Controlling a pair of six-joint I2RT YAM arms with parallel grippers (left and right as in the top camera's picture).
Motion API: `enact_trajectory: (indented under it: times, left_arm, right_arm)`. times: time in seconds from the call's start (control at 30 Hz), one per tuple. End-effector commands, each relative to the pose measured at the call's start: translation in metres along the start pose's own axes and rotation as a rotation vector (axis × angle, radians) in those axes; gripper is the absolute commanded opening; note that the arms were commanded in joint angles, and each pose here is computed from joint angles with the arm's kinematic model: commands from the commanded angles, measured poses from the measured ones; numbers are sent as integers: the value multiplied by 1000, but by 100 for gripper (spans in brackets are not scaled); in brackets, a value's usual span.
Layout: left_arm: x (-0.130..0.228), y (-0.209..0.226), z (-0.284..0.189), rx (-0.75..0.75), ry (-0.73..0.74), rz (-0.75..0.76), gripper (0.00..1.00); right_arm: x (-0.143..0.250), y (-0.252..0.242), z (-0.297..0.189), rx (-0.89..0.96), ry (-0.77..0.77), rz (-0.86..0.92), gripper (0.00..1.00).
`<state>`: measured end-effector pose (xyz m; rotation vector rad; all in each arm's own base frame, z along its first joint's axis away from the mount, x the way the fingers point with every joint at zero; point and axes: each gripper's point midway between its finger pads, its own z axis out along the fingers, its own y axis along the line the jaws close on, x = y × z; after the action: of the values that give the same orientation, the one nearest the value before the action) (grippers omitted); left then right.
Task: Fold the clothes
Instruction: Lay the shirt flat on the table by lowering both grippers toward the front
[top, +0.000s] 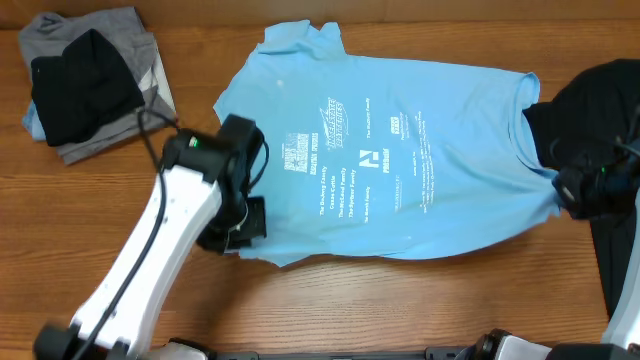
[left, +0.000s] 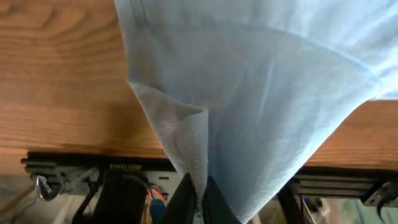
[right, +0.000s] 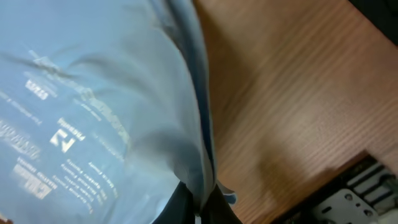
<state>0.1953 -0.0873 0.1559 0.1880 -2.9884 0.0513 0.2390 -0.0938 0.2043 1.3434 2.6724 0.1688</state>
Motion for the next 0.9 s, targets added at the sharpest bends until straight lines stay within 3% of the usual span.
enact_trajectory:
  times: [0.0,0.37,0.57,0.87]
  left_arm:
    - [22,8,-9,9,-58,-34,4]
    - [53,26,15,-31,10,-59,4]
    - [45,20,16,-6,-19,-55,4]
    - [25,10,15,38,-98,-44,8]
  right_arm:
    - [0,-24,-19,13,-102,74,4]
    - [18,-43,-13,32,-69,122,4]
    - [33,-54,24,72,17,138,4]
    - [27,-51,26,52,-10,180,5]
